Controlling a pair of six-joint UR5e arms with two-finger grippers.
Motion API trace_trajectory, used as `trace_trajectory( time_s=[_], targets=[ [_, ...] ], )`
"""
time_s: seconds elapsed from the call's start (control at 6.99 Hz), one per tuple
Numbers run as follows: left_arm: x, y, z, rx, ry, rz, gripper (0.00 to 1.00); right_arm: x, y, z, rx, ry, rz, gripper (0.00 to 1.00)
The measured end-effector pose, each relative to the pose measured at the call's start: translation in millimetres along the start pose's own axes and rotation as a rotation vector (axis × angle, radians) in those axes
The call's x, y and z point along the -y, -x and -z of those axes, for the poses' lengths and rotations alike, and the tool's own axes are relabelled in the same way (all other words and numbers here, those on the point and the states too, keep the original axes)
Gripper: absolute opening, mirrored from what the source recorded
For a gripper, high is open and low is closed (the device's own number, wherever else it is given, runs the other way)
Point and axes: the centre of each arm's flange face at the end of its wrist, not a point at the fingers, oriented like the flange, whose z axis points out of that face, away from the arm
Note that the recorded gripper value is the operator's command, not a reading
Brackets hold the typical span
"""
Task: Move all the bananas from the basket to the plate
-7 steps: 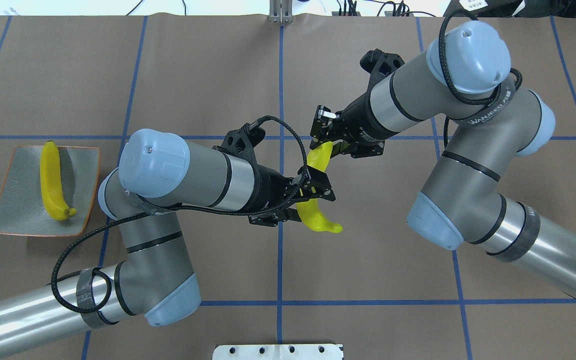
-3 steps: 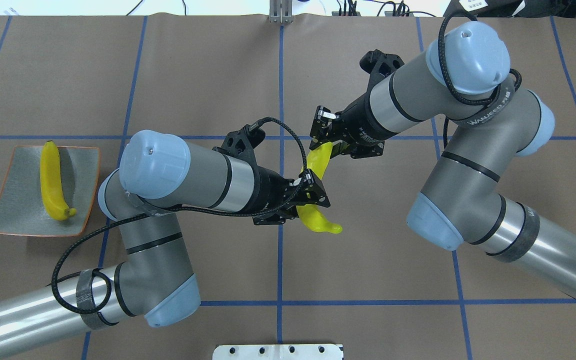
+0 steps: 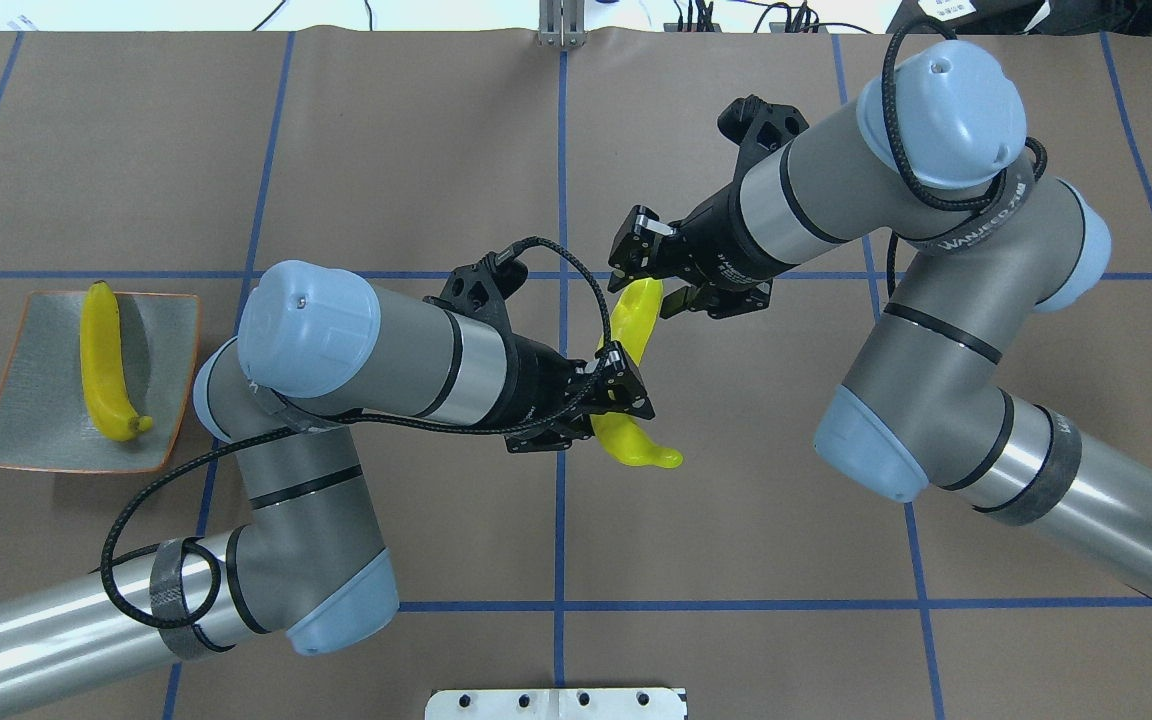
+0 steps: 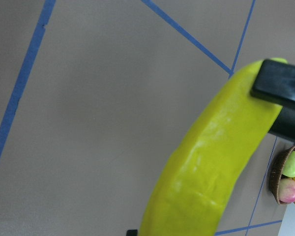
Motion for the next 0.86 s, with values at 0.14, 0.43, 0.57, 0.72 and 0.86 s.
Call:
trace_trajectory(
  time_s=[0.14,0.43,0.57,0.72,0.86],
  targets=[
    [0,0,0,0.001,0.001,0.001,0.00,-1,0,1,0.022,-0.001,0.010,1.00],
    [1,2,3,0.004,-0.001,0.003,0.00,0,-2,2,0.034,-0.003,0.004,1.00],
    [7,12,11,0.011,-0.013,0.008,0.00,3,-4,3,0.033,-0.007,-0.007,1.00],
    [22,34,28,0.030,-0.046,0.021,0.00,7,-9,4,0.029,-0.013,-0.017,1.00],
    [49,66,54,0.061,-0.101,0.045,0.00,10,-14,5,0.023,-0.021,-0.025,1.00]
  ],
)
